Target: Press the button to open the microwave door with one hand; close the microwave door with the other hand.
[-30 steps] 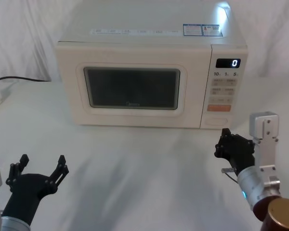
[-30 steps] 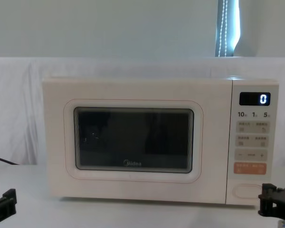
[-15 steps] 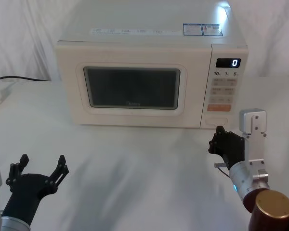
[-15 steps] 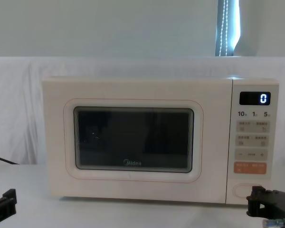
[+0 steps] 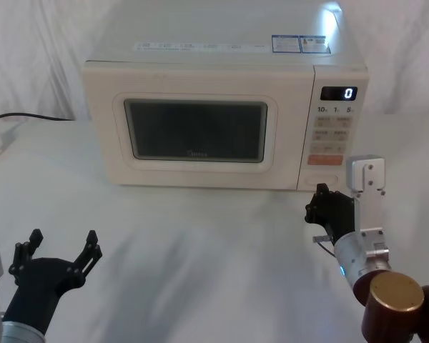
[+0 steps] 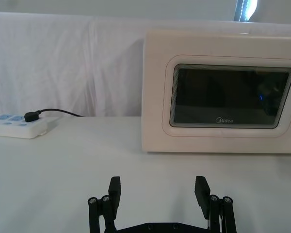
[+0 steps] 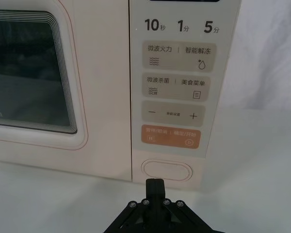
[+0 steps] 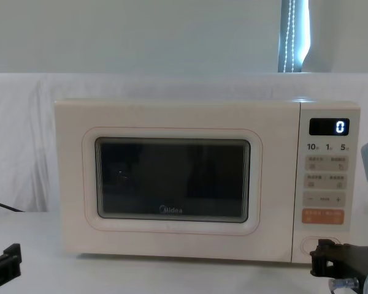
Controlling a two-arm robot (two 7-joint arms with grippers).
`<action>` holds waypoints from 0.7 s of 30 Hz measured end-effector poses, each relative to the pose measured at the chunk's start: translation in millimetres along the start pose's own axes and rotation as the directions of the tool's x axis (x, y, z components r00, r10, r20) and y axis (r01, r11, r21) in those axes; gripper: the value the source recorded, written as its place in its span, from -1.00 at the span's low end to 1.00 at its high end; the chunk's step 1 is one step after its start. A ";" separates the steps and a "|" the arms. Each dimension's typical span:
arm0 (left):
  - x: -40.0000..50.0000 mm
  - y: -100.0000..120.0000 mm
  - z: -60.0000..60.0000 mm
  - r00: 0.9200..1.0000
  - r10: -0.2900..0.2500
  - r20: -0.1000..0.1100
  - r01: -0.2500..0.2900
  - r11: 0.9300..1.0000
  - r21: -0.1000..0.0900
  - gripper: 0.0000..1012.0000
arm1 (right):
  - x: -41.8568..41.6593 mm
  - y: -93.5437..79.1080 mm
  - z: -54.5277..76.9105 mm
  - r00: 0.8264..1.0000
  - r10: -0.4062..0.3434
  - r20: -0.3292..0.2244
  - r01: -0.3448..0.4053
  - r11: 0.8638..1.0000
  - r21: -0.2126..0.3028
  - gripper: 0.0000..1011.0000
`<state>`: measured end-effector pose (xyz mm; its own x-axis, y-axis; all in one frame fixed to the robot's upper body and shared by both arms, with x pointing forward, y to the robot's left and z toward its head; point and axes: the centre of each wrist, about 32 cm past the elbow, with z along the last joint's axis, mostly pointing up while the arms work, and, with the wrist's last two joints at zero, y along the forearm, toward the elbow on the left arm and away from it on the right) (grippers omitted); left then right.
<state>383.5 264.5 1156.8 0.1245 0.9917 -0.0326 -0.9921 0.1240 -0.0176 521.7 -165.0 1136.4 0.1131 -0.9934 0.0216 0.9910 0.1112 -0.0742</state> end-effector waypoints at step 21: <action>0.0 0.0 0.0 1.000 0.000 0.000 0.000 1.000 0.000 0.98 | 1.6 22.3 4.7 1.000 0.001 0.019 -0.001 1.000 -0.032 -1.00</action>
<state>383.5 264.5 1156.8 0.1245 0.9917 -0.0327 -0.9921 0.1240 -0.0175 544.3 -164.0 1139.5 0.1155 -0.9925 0.0405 0.9882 0.1107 -0.1057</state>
